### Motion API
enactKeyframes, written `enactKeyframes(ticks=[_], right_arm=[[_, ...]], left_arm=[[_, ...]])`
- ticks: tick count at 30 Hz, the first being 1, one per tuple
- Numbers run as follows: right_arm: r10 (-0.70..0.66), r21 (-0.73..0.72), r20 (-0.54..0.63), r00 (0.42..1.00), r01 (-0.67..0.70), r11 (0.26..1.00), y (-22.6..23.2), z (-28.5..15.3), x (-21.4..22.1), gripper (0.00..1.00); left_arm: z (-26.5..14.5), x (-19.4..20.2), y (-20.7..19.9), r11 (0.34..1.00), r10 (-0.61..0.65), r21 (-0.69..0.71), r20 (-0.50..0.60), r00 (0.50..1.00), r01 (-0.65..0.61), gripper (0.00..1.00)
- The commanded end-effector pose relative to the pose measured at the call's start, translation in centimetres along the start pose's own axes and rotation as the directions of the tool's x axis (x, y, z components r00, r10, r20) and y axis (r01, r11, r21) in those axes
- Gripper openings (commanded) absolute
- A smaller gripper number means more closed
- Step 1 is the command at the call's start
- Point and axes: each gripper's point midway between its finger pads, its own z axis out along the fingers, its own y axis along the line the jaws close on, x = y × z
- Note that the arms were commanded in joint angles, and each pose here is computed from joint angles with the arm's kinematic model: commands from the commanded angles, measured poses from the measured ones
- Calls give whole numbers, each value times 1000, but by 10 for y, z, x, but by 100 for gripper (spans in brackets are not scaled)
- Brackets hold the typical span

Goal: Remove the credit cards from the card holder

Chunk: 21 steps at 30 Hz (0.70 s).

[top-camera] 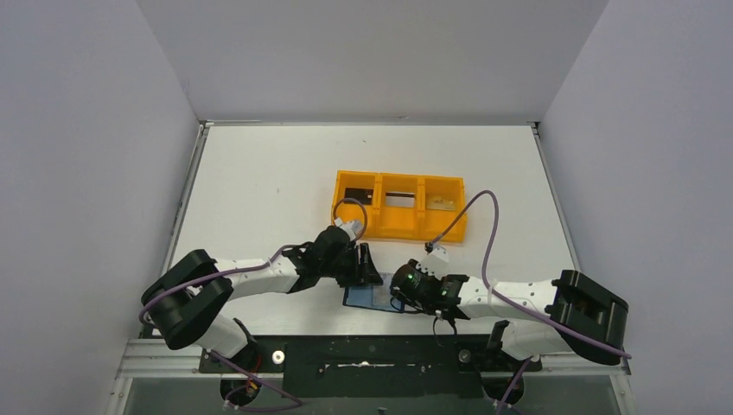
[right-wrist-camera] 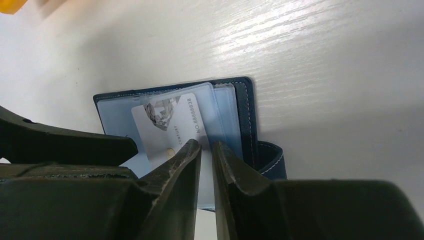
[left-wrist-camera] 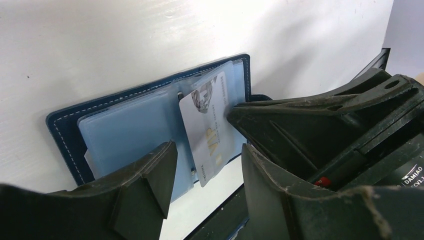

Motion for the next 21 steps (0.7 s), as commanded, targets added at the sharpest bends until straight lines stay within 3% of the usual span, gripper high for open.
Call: enactKeyframes(ticks=[1,11,21], right_arm=[[-60,149,-44,997,66,987,-52,6,12,18],[-59,146,-45,997,65,987,-51,7,12,18],[-57,145,-43,997,63,987,-50,7,12,18]], left_arm=[[1,-8,-15,999,5,54,41,999,-7,49],[7,5,-7,996,-46,81,22,999,44,31],[6,8,-2,994,-66,87,37,997,62,4]])
